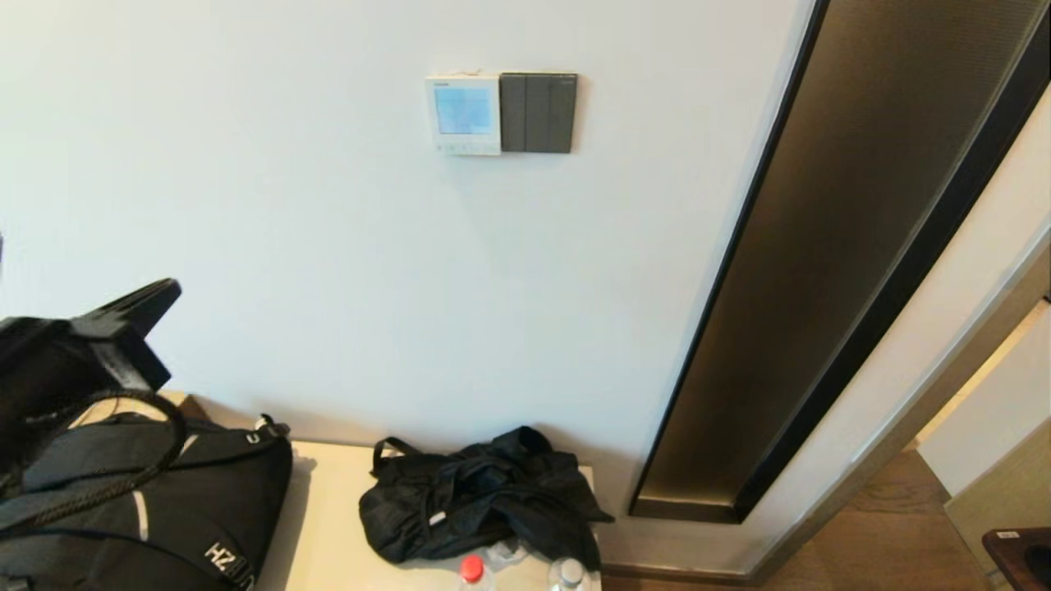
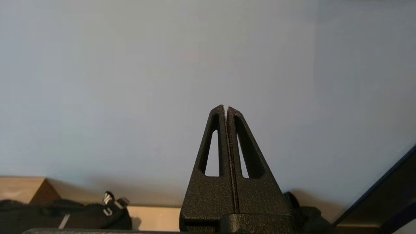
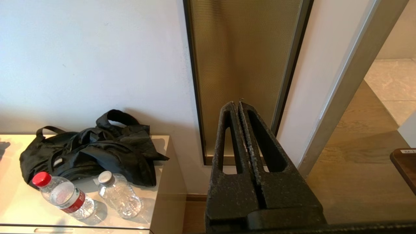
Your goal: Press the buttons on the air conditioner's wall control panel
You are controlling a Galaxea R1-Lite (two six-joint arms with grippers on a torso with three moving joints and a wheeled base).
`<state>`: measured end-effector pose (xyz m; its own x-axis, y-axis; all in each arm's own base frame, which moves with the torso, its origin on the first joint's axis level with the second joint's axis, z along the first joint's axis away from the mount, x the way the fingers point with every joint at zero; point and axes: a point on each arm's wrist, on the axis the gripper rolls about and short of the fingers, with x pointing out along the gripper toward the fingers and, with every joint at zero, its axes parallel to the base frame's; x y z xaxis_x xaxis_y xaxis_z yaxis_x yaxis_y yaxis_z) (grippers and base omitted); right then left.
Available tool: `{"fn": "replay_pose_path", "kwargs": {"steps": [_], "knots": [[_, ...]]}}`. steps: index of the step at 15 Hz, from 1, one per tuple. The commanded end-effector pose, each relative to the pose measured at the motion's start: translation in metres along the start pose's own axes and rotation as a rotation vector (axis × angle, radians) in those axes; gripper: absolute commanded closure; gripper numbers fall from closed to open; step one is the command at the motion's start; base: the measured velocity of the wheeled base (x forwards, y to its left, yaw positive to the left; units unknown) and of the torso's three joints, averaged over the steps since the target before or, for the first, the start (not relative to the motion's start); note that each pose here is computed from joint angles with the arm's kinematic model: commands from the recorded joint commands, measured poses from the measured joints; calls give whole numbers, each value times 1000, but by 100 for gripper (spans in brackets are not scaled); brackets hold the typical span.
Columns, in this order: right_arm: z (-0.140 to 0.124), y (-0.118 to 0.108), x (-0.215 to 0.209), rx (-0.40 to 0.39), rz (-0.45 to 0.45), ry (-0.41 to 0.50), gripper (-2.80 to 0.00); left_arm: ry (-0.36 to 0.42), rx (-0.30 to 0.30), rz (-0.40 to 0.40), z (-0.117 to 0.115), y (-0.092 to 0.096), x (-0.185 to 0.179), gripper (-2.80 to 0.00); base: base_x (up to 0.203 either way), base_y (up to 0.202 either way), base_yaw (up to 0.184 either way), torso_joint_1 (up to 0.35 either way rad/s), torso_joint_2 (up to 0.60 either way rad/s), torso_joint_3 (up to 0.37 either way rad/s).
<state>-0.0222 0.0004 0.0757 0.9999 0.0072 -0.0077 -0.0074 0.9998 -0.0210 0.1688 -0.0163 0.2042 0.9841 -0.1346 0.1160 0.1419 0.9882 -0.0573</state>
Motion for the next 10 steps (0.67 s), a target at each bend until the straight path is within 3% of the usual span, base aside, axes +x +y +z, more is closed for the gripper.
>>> {"fn": "replay_pose_path", "kwargs": {"steps": [1,10], "knots": [[0,0,0,1,0,3,0,-61,6,20,-1,1,-47,0,0,0,0,0,0,0],[0,0,0,1,0,3,0,16,6,99,-31,-2,-145,0,0,0,0,0,0,0]]}}
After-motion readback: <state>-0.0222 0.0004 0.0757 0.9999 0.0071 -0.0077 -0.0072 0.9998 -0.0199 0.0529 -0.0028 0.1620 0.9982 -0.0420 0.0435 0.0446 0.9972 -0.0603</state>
